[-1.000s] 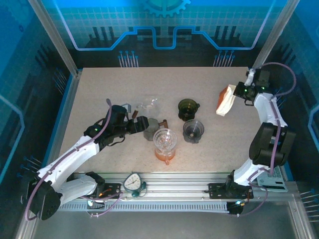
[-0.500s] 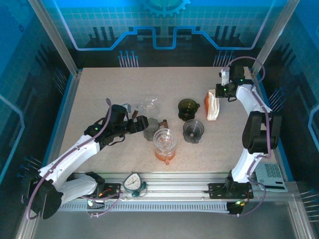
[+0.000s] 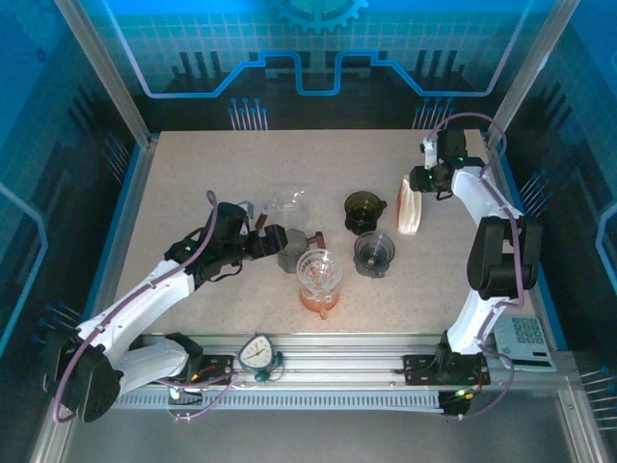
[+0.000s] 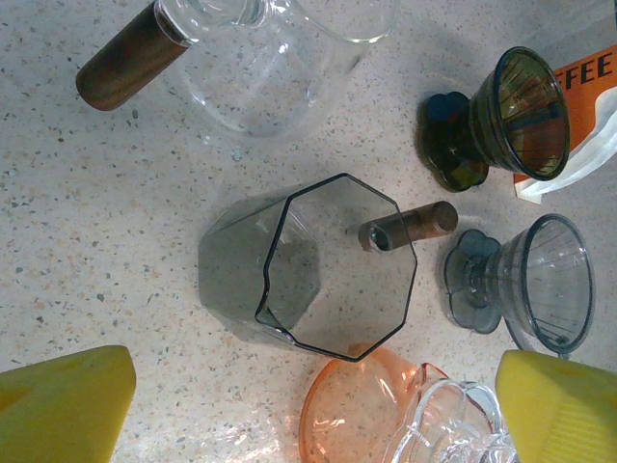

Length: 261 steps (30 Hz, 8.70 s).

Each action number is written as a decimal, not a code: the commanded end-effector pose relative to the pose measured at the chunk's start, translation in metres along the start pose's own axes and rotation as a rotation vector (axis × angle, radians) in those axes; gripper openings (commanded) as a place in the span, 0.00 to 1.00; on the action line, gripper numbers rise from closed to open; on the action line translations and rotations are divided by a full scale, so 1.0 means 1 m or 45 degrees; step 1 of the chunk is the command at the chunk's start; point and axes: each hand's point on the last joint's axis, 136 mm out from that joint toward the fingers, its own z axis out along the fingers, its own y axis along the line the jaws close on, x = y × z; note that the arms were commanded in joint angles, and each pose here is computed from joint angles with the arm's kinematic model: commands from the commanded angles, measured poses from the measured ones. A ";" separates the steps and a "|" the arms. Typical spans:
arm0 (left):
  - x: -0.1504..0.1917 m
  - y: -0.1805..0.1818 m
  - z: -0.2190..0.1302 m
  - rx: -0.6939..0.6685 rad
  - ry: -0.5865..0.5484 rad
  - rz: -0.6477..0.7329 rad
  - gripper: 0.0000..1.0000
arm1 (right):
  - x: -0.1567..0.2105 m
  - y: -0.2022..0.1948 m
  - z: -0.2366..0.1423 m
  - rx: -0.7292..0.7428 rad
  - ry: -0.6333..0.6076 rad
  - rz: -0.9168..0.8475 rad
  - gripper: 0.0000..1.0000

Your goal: Place the coffee filter in the dripper

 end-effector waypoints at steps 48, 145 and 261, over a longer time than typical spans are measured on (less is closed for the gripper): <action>0.003 0.005 0.002 -0.014 0.037 -0.047 0.99 | 0.028 0.015 -0.007 0.144 -0.012 0.101 0.15; 0.008 0.011 0.010 0.006 0.068 -0.106 0.99 | 0.020 0.009 -0.028 0.097 -0.088 0.151 0.20; 0.022 -0.010 -0.053 0.176 0.118 -0.125 0.99 | 0.136 0.226 -0.318 -0.888 -0.191 -0.468 0.00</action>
